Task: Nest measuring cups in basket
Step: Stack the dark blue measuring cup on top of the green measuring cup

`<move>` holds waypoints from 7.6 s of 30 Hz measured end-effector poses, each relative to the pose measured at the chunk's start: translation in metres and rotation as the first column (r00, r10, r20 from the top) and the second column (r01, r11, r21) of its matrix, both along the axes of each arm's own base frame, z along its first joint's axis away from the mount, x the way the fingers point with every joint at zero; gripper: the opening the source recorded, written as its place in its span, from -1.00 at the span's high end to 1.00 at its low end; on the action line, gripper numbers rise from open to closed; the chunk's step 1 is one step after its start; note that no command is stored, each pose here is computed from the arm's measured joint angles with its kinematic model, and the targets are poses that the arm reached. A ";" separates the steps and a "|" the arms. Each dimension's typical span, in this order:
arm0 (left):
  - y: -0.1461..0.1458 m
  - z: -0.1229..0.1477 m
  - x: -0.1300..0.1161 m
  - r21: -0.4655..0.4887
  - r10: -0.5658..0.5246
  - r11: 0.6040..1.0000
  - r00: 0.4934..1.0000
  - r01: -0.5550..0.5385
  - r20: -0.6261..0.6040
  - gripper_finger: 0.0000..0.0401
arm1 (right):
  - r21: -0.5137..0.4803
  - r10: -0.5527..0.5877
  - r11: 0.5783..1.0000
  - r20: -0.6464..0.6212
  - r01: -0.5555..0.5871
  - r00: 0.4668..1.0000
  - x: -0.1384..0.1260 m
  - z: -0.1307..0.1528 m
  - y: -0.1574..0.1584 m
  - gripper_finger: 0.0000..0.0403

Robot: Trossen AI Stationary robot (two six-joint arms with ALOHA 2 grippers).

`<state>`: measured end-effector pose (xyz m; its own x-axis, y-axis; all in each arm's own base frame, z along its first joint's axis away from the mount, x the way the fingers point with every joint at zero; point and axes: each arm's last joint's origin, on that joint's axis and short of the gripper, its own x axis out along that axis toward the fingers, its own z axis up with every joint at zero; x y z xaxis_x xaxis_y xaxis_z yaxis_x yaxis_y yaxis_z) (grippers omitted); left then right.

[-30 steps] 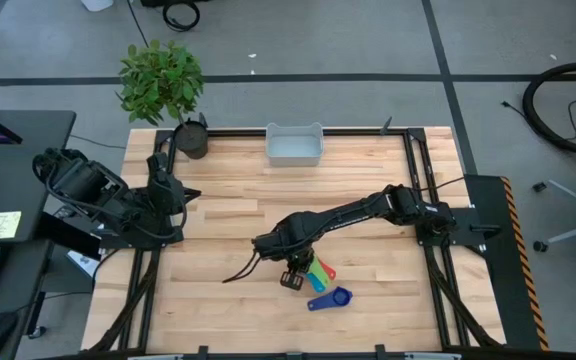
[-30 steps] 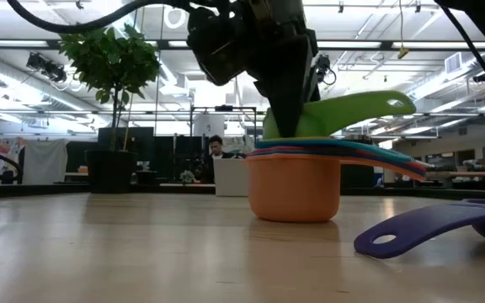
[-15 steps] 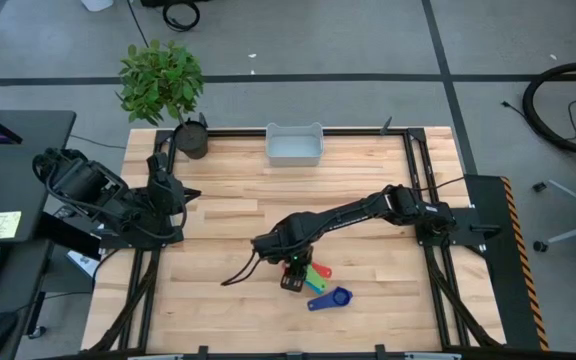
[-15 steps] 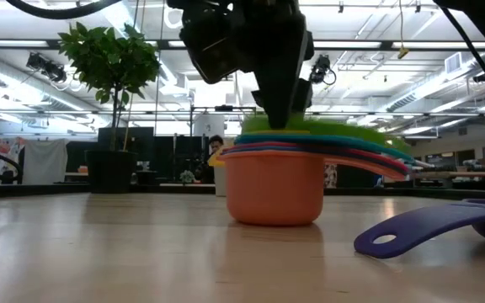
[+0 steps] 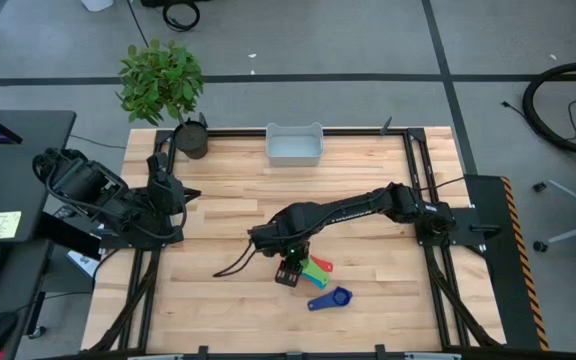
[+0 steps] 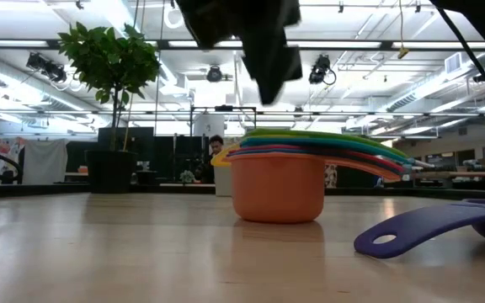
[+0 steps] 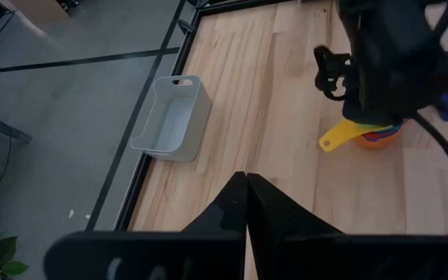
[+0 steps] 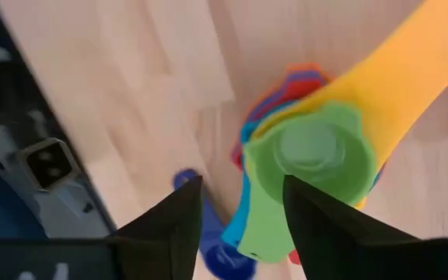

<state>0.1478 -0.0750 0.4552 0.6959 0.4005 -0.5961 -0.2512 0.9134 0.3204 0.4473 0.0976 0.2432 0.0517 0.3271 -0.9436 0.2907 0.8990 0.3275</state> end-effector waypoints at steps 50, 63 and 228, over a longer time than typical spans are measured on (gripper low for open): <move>0.000 0.000 0.000 -0.007 0.006 1.000 1.000 -0.006 0.003 0.97 | -0.159 0.004 0.986 -0.320 -0.058 0.947 -0.081 -0.083 0.130 0.25; 0.000 0.000 0.000 -0.026 0.022 0.999 1.000 -0.022 0.014 0.97 | -0.165 0.049 0.981 -0.313 -0.106 0.948 -0.089 -0.114 0.123 0.32; 0.017 0.001 0.010 -0.135 0.242 0.964 0.966 -0.229 0.089 0.97 | -0.626 0.963 -0.118 0.116 -0.771 -0.242 -0.033 -0.042 0.002 0.93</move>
<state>0.1579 -0.0581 0.4557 0.6510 0.4887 -0.5808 -0.4899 0.8550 0.1703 0.4142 0.0997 0.2012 0.2915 0.2386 -0.9263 -0.9563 0.0950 -0.2765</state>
